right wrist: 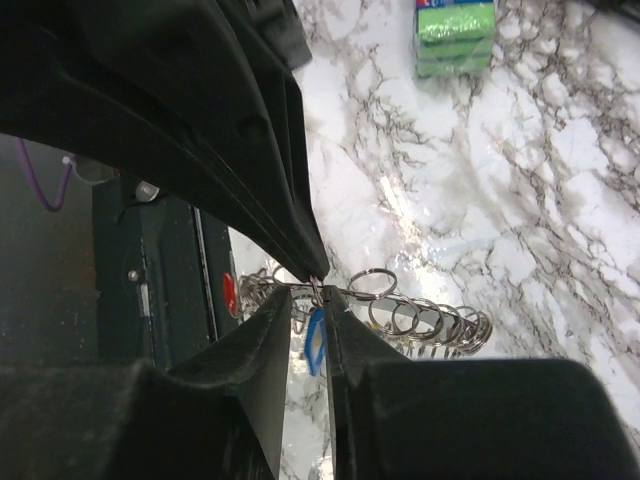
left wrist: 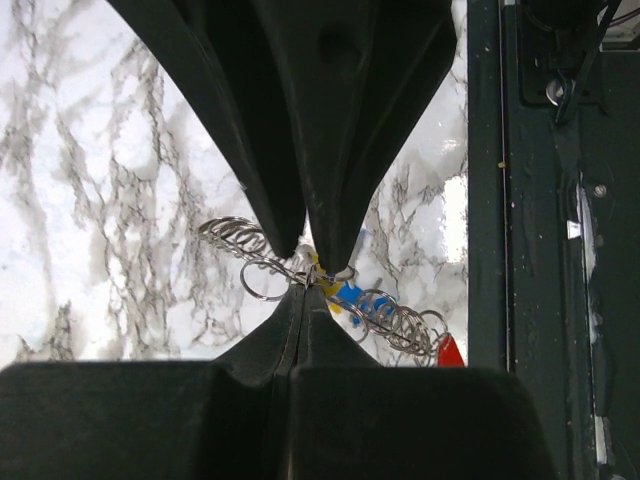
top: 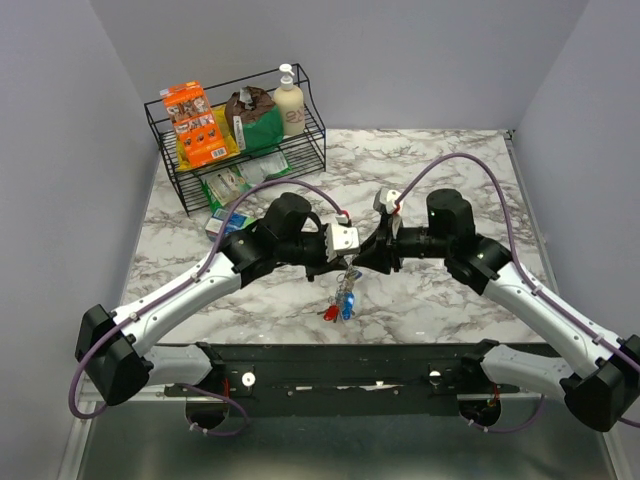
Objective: Put the keys on the keyring
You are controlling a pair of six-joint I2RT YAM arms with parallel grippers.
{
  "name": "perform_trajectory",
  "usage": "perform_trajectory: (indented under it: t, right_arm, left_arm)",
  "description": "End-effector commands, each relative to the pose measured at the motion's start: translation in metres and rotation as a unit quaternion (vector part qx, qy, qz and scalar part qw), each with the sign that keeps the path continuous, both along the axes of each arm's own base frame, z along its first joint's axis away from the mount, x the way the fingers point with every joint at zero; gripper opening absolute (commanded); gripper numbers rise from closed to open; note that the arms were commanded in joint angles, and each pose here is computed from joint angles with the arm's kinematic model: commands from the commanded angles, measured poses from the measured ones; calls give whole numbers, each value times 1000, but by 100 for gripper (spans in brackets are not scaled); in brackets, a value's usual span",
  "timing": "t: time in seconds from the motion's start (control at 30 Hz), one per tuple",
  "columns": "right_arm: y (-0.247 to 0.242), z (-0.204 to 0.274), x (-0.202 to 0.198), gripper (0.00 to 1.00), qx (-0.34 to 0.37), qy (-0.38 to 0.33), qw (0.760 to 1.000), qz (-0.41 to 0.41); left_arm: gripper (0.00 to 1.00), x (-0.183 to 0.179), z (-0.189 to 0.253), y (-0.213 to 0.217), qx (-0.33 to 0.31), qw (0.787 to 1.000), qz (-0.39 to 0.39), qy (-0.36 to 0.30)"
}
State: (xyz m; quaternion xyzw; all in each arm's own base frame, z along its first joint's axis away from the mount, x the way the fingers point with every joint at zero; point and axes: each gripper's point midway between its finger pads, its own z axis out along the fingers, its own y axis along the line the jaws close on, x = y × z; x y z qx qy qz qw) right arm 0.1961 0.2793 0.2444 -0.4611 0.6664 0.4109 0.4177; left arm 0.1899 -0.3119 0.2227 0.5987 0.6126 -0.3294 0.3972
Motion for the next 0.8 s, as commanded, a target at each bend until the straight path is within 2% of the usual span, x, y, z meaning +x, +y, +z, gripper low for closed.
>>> perform_trajectory:
  t: [0.0,0.17,0.23,0.53,0.77]
  right_arm:
    - [-2,23,6,42,29,-34,999,-29]
    - [-9,34,14,57,48,-52,995,-75]
    - [-13,34,15,63,52,-57,993,-90]
    - [-21,39,19,66,69,-74,988,-119]
    - [-24,51,17,72,97,-78,983,-133]
  left_arm:
    - [0,1,21,-7,-68,998,13,-14]
    - [0,0,24,-6,-111,993,41,-2]
    - [0,2,39,-6,-145,988,51,-22]
    - [0,10,59,0,-260,959,109,-34]
    - [0,10,67,8,-324,936,129,-43]
